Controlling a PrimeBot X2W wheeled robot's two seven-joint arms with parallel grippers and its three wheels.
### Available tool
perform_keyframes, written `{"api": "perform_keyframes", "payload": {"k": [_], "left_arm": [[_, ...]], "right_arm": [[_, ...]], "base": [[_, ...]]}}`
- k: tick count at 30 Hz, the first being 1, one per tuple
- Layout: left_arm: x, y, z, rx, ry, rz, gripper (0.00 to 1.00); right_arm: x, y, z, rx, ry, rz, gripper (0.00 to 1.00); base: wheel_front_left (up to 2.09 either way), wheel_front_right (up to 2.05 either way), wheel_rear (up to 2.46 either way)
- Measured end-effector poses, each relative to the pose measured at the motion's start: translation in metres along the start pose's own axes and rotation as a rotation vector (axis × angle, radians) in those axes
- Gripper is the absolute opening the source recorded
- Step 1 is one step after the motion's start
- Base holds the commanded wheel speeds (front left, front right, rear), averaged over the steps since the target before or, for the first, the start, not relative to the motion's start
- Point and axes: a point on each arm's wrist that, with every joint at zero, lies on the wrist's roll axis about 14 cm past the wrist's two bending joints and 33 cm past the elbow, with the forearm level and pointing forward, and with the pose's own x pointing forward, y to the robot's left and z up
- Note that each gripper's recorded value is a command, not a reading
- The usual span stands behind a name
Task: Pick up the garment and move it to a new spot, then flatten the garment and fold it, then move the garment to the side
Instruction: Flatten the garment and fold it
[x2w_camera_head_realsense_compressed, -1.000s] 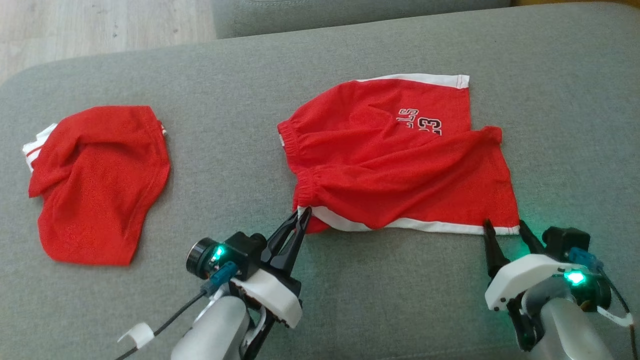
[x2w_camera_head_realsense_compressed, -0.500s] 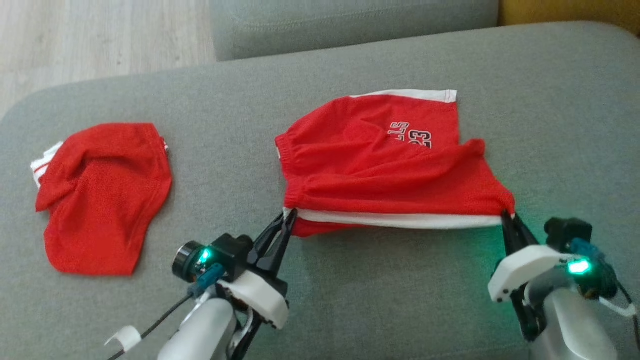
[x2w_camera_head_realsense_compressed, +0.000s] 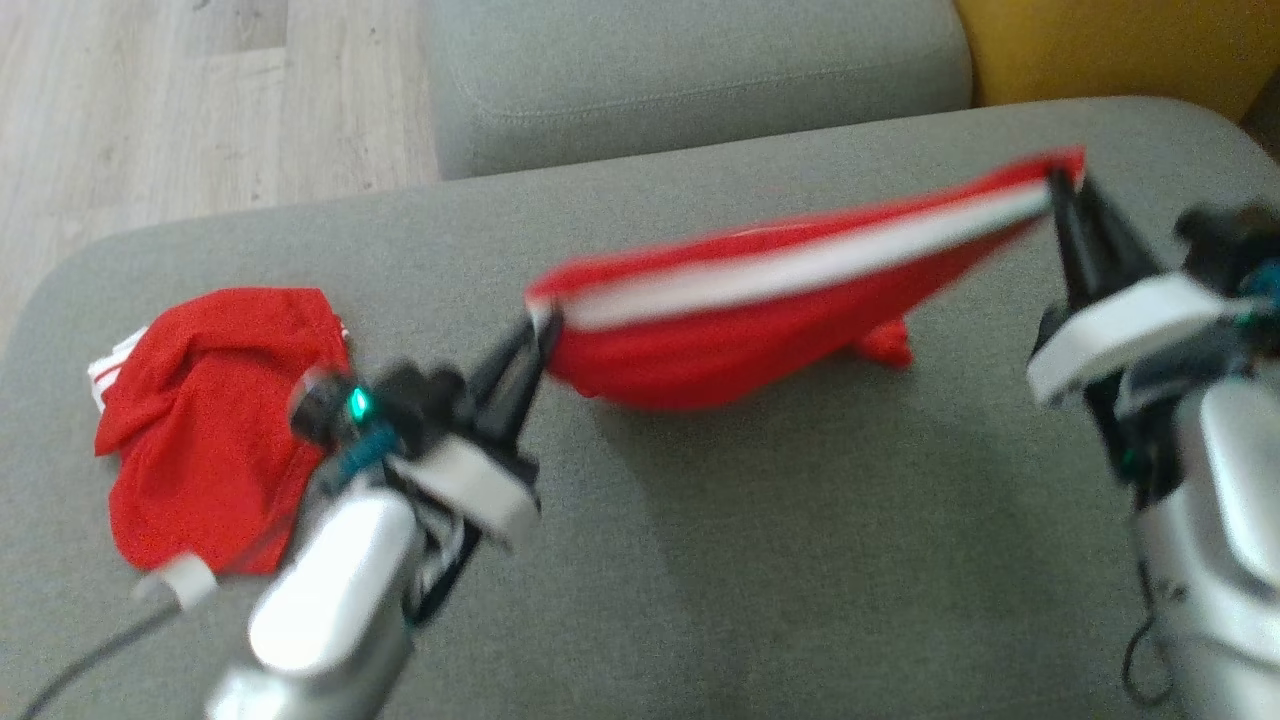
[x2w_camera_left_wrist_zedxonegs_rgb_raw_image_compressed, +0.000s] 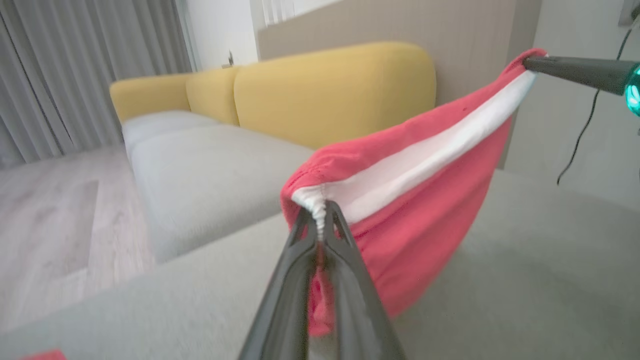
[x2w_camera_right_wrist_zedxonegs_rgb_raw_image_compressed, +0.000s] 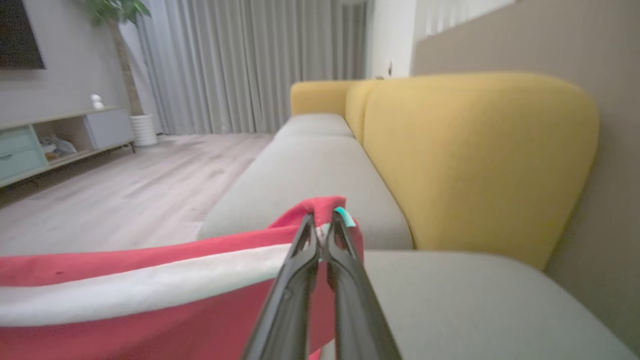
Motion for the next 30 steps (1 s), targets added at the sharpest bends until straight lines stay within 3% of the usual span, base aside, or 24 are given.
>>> {"api": "perform_keyframes", "payload": {"k": [6,13,23,30], "left_arm": [[0.012,0.014,0.1,0.05,-0.233,0.011,0.0],[-0.012,0.021,0.143,0.085,-0.304,0.035,0.0],[-0.037,0.018,0.11,-0.022,-0.163,0.02,0.0],[0.003,0.058,0.097,-0.005,-0.1,0.04,0.0]], "right_arm": [[0.006,0.008,0.09,-0.057,-0.22,0.063,0.0],[-0.01,0.018,0.131,-0.069,-0.31,0.099,0.0],[-0.021,0.024,0.082,-0.015,-0.139,0.096,0.0],[0.03,0.021,0.063,-0.041,-0.044,0.106,0.0]], "base": [[0.0,0.0,0.0],[0.0,0.0,0.0],[0.0,0.0,0.0],[0.0,0.0,0.0]]}}
